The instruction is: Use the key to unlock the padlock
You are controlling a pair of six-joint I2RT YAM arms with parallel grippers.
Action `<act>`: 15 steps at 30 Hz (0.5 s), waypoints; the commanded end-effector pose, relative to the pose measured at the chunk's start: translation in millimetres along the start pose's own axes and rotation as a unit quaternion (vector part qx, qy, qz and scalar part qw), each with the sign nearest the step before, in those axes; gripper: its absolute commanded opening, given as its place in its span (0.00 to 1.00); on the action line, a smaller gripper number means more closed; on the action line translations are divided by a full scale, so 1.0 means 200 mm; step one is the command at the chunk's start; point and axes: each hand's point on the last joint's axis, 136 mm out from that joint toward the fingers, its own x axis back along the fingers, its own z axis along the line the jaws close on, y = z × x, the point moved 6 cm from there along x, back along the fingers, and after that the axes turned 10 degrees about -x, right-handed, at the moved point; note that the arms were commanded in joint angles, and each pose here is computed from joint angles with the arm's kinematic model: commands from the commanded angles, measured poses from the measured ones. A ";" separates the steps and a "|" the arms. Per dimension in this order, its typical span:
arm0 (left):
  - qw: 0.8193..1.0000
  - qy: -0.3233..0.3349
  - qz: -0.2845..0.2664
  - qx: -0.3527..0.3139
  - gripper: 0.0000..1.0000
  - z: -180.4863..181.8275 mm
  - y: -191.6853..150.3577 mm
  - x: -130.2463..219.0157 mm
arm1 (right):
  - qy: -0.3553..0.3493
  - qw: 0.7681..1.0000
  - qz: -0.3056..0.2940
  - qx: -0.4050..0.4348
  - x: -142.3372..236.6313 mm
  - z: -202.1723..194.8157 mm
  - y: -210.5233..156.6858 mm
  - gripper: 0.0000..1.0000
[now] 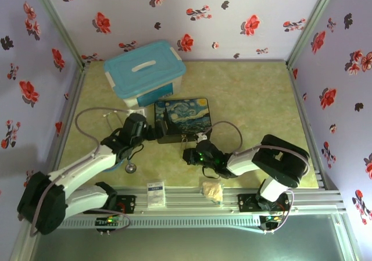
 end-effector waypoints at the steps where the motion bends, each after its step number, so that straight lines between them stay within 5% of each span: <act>1: 0.999 -0.014 -0.012 -0.046 0.97 -0.06 0.11 -0.04 | 0.020 0.996 -0.039 -0.078 -0.01 -0.03 0.02 0.10; 4: 0.998 0.040 0.007 -0.046 0.93 -0.01 0.11 -0.08 | 0.032 0.994 -0.053 -0.096 -0.03 -0.03 0.01 0.10; 11: 0.997 0.026 0.043 -0.065 0.85 -0.04 0.05 -0.22 | 0.026 0.984 -0.110 -0.134 -0.07 -0.07 -0.01 0.07; 15: 0.990 0.078 0.066 -0.099 0.79 0.01 0.02 -0.24 | 0.029 0.978 -0.151 -0.142 -0.08 -0.06 0.00 0.05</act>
